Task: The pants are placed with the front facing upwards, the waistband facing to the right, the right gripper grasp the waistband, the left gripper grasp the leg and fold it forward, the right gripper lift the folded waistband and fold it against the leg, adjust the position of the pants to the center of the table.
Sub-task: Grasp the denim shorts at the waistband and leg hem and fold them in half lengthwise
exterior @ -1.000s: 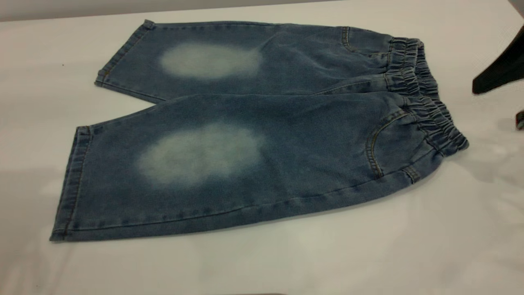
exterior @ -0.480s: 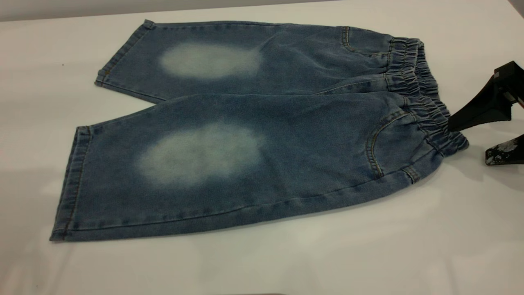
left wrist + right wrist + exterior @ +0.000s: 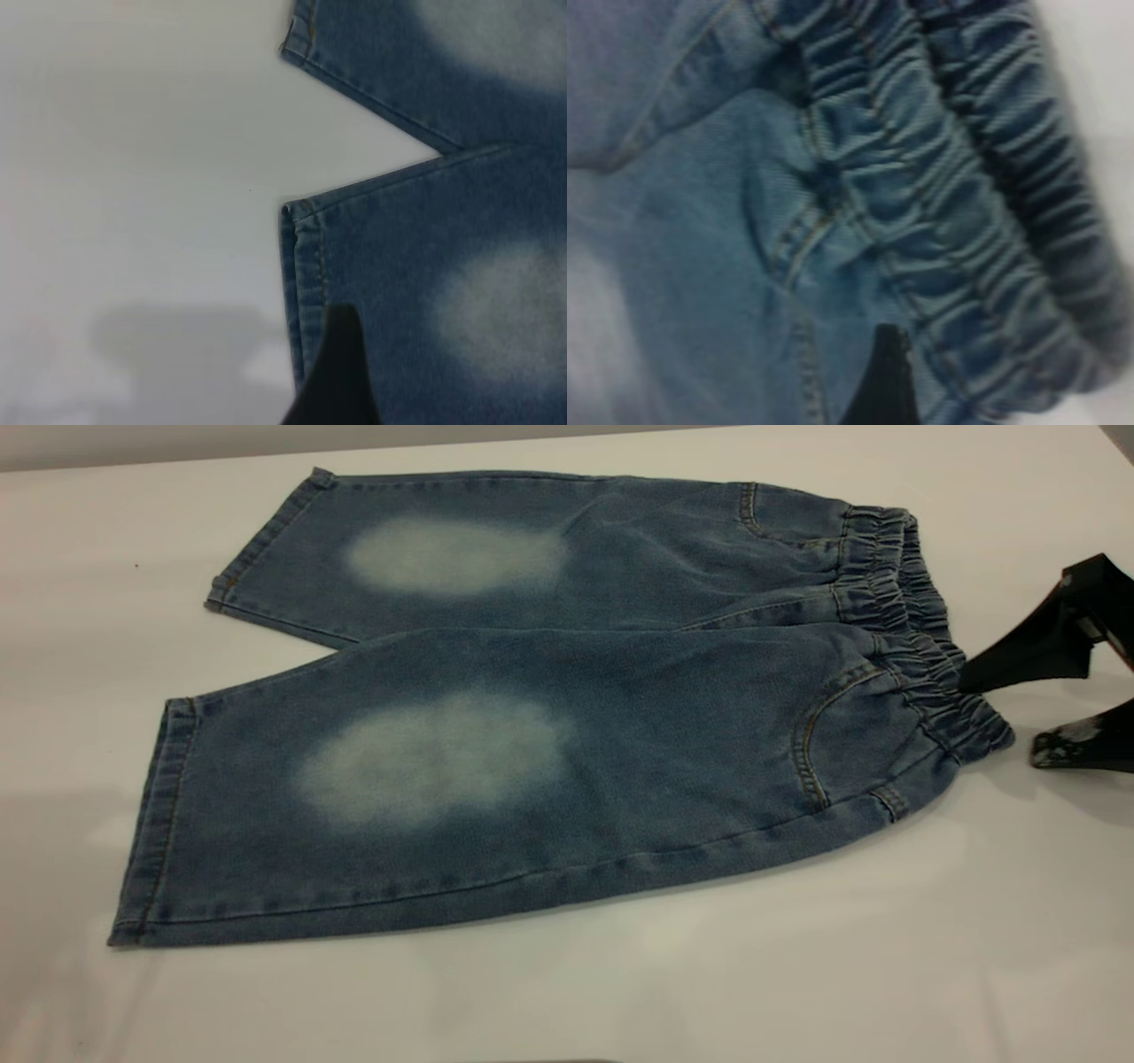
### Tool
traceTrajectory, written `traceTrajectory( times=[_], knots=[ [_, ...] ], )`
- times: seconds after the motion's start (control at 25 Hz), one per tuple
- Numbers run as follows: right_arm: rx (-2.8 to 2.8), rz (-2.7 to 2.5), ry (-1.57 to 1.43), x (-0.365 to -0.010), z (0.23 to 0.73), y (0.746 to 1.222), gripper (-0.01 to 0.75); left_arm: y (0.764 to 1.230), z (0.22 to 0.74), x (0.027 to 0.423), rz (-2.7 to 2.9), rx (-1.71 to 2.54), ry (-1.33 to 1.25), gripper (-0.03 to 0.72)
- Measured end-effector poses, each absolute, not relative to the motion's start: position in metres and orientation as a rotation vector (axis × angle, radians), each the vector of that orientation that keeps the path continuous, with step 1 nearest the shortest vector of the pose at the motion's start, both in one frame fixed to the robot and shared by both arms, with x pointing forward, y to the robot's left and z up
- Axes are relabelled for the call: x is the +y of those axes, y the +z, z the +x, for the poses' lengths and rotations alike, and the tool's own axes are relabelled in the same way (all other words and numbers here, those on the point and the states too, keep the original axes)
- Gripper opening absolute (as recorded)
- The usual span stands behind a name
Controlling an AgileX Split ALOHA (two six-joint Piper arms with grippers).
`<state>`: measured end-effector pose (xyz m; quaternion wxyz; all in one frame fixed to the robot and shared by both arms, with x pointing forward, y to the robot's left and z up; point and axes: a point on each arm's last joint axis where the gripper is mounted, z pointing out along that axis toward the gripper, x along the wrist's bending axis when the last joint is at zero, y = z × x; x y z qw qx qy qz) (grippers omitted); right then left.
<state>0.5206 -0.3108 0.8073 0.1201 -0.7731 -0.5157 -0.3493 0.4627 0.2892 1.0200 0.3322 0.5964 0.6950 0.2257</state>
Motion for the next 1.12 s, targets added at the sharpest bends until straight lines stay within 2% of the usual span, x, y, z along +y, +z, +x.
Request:
traceTrajectory(
  times=[0.68, 1.0, 1.12],
  knots=[
    [-1.442, -1.975, -1.265, -0.285, 0.542, 0.800, 0.570, 1.020, 0.463, 0.289, 1.557, 1.815, 0.590, 0.579],
    [-1.383, -1.848, -1.393, -0.280, 0.546, 0.812, 0.492, 1.020, 0.463, 0.289, 1.558, 1.816, 0.589, 0.579],
    [-1.399, -1.876, -1.343, -0.282, 0.544, 0.809, 0.415, 1.020, 0.462, 0.289, 1.559, 1.818, 0.586, 0.579]
  ],
)
